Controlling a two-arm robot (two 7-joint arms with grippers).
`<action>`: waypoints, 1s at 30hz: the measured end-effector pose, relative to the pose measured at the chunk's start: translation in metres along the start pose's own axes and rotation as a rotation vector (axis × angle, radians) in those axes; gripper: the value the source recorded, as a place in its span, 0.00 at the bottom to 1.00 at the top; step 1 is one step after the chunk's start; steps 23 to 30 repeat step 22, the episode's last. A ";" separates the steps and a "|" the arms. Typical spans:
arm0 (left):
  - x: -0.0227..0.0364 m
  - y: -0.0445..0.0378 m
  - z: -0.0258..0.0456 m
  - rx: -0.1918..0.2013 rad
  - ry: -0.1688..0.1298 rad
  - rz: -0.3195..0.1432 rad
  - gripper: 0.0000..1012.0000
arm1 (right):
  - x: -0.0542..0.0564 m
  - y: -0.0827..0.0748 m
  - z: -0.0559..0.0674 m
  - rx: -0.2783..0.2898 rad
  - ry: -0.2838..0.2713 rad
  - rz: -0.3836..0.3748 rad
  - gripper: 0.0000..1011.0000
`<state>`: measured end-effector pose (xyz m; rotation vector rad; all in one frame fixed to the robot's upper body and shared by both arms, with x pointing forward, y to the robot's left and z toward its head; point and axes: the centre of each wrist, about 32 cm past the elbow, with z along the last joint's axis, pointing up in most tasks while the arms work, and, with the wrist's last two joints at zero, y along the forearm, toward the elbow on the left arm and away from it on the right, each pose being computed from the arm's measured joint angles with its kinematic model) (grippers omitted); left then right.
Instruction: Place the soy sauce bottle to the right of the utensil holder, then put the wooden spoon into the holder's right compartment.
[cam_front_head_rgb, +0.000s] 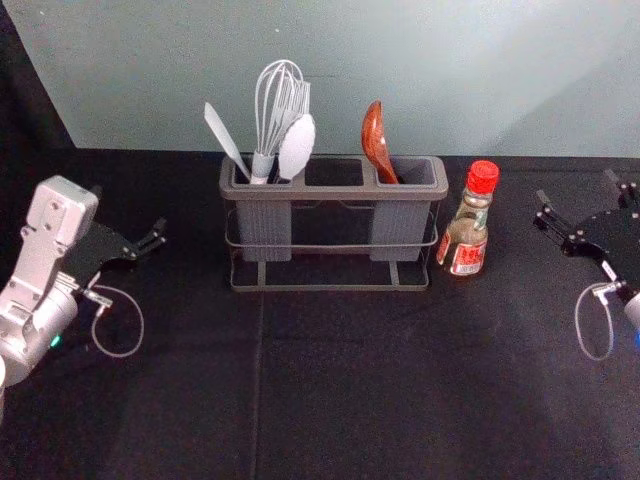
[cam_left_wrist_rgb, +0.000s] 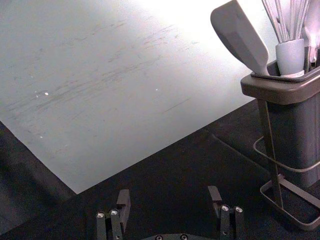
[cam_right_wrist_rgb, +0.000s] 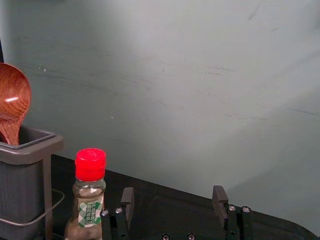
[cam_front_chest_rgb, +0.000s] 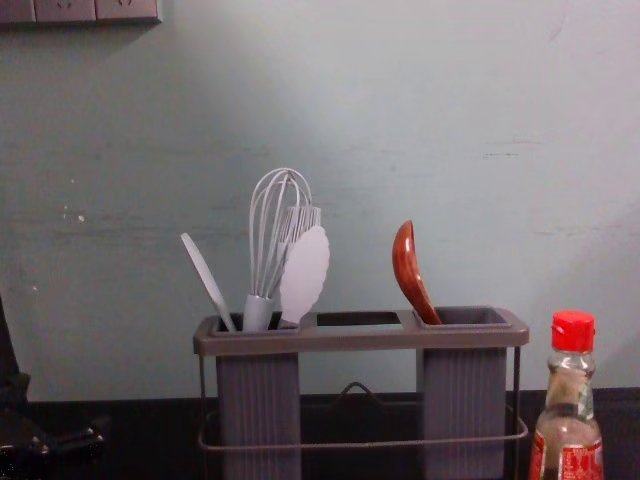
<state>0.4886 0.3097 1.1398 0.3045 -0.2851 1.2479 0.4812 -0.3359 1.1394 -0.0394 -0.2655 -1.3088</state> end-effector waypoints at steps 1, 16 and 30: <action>0.0000 0.0000 0.0000 0.000 0.000 0.000 1.00 | 0.000 0.000 0.000 0.000 0.000 0.000 0.99; 0.0000 0.0000 0.0000 0.000 0.000 0.000 1.00 | 0.000 0.000 0.000 0.000 0.000 0.000 0.99; 0.0000 0.0000 0.0000 0.000 0.000 0.000 1.00 | 0.000 0.000 0.000 0.000 0.000 0.000 0.99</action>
